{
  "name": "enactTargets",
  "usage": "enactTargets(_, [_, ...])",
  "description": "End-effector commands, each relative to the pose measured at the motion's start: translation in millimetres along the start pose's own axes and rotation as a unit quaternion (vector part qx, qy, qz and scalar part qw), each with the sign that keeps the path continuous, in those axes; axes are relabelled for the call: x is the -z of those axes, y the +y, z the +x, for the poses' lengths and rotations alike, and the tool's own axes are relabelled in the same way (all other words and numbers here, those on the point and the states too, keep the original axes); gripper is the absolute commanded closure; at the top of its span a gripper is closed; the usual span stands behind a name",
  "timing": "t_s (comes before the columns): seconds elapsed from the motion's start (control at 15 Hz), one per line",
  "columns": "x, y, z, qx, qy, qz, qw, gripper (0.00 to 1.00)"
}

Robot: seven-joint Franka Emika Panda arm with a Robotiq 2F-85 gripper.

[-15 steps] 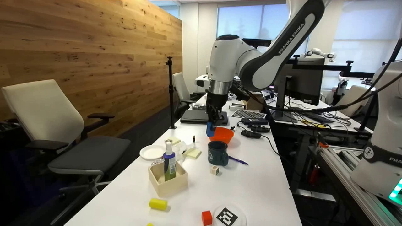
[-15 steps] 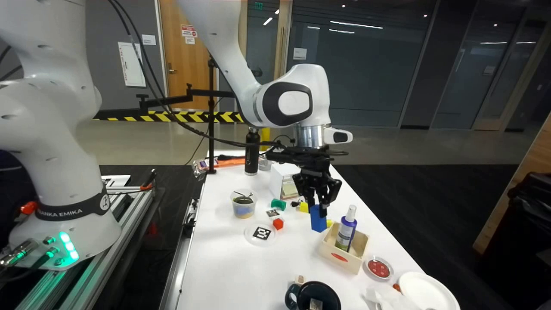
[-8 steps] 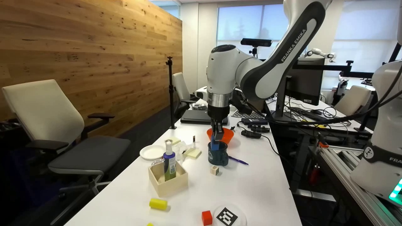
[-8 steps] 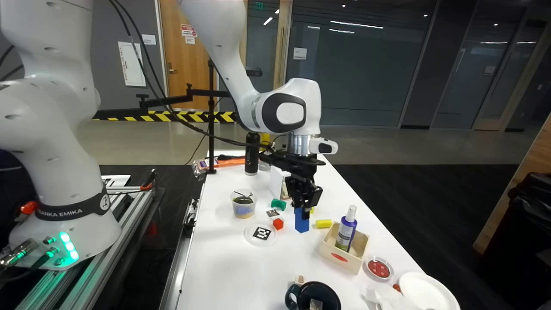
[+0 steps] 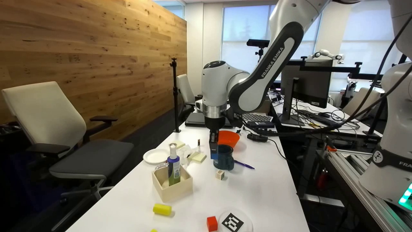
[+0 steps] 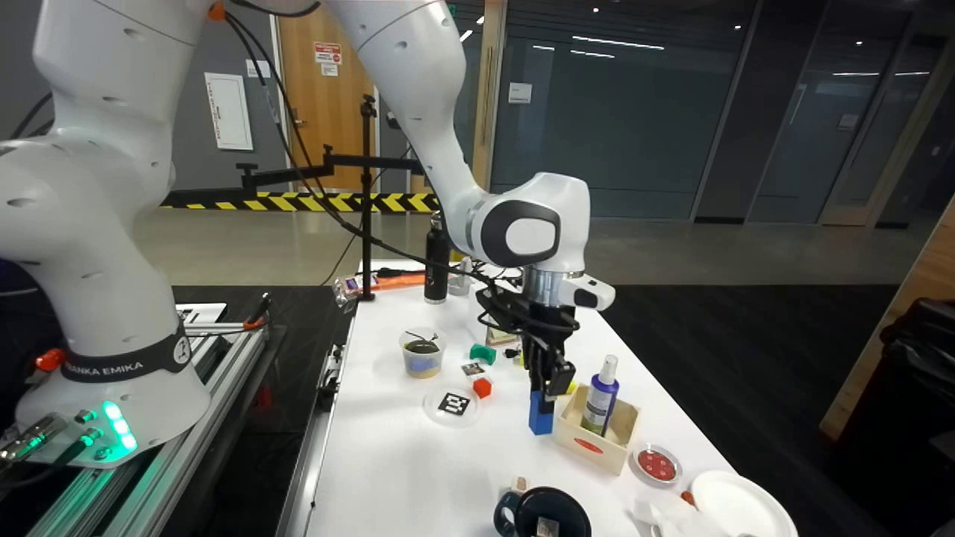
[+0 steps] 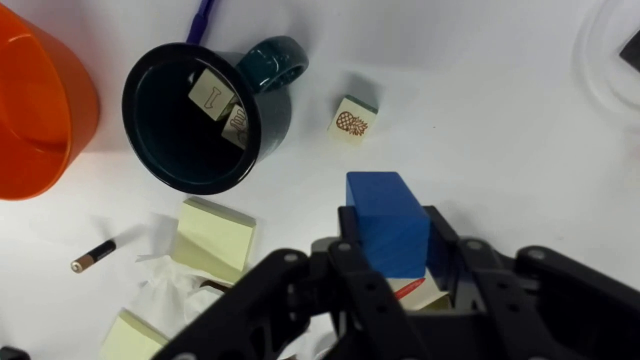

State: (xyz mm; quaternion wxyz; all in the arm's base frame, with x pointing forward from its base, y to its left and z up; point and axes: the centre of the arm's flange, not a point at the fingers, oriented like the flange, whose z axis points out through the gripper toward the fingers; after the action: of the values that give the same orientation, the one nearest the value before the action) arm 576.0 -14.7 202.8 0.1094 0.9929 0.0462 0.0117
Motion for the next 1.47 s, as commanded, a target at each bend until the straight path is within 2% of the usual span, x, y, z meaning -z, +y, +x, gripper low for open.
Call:
enactTargets(0.0, [-2, 21, 25, -0.085, 0.000, 0.021, 0.9962, 0.90])
enactTargets(0.27, [11, 56, 28, -0.159, 0.012, 0.027, 0.9869, 0.90])
enactTargets(0.6, [2, 92, 19, -0.224, 0.003, 0.011, 0.9745, 0.90])
enactTargets(1.13, [-18, 103, 12, -0.277, -0.030, 0.018, 0.9603, 0.90])
enactTargets(1.4, [-29, 112, 7, -0.310, -0.044, 0.031, 0.9494, 0.90])
